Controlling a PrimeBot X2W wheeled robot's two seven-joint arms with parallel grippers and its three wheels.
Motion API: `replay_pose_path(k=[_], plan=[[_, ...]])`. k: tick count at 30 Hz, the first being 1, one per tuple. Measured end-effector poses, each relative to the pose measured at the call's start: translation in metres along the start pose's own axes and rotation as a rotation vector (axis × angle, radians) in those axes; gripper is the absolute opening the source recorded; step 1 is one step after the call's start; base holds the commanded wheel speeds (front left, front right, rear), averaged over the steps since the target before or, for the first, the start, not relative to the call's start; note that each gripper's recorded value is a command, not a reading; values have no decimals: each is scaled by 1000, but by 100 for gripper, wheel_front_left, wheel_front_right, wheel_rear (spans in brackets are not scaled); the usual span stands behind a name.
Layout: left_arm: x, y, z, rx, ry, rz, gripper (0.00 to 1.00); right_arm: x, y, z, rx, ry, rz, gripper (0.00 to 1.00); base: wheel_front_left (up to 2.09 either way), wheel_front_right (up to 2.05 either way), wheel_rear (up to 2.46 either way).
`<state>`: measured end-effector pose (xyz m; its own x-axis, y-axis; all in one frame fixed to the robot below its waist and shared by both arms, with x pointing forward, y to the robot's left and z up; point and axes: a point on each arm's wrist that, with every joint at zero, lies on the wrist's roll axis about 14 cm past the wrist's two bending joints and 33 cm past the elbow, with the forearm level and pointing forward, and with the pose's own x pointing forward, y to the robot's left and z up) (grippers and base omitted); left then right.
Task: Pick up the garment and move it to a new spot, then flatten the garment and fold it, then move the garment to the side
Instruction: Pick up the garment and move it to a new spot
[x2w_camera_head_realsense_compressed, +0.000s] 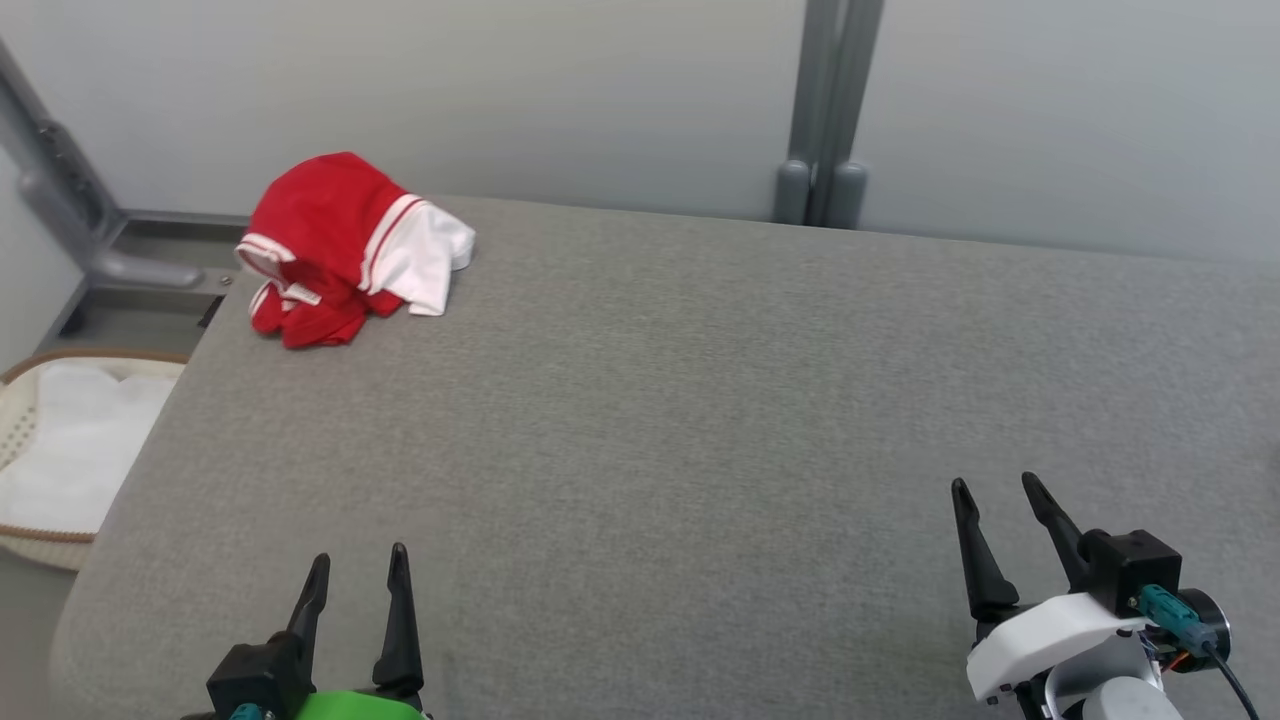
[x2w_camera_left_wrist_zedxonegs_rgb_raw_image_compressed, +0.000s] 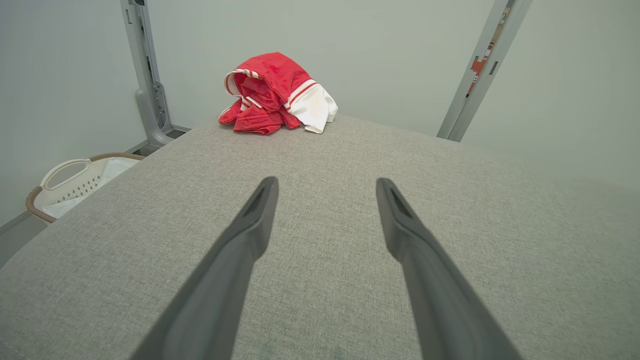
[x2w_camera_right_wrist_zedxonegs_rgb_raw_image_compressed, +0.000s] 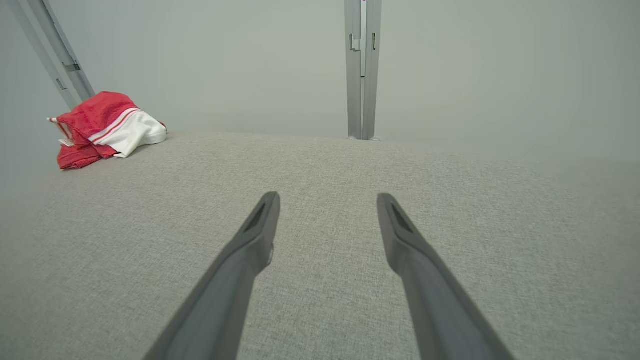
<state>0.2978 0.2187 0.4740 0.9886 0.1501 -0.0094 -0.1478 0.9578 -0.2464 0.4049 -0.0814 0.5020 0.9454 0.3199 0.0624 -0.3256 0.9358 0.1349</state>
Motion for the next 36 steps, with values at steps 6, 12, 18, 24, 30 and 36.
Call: replay_pose_path(k=[6, 12, 18, 24, 30, 36], plan=[[-23, 36, 11, 4, -38, 114, 100, 18, 44, -6, 9, 17, 130, 100, 0, 0, 0], [-45, 63, 20, 4, -74, 211, 100, 30, 84, -9, 13, 27, 245, 100, 0, 0, 0], [-59, 77, 26, 3, -99, 269, 100, 36, 106, -11, 14, 32, 306, 100, 0, 0, 0], [-62, 85, 30, -5, -113, 297, 100, 37, 106, -12, 9, 32, 306, 100, 0, 0, 0], [-47, 108, 66, 62, -189, 313, 100, 36, 97, -15, -14, 37, 289, 100, 0, 0, 0], [3, 118, 145, 166, -347, 263, 100, 45, 87, -19, -53, 35, 274, 100, 0, 0, 0]])
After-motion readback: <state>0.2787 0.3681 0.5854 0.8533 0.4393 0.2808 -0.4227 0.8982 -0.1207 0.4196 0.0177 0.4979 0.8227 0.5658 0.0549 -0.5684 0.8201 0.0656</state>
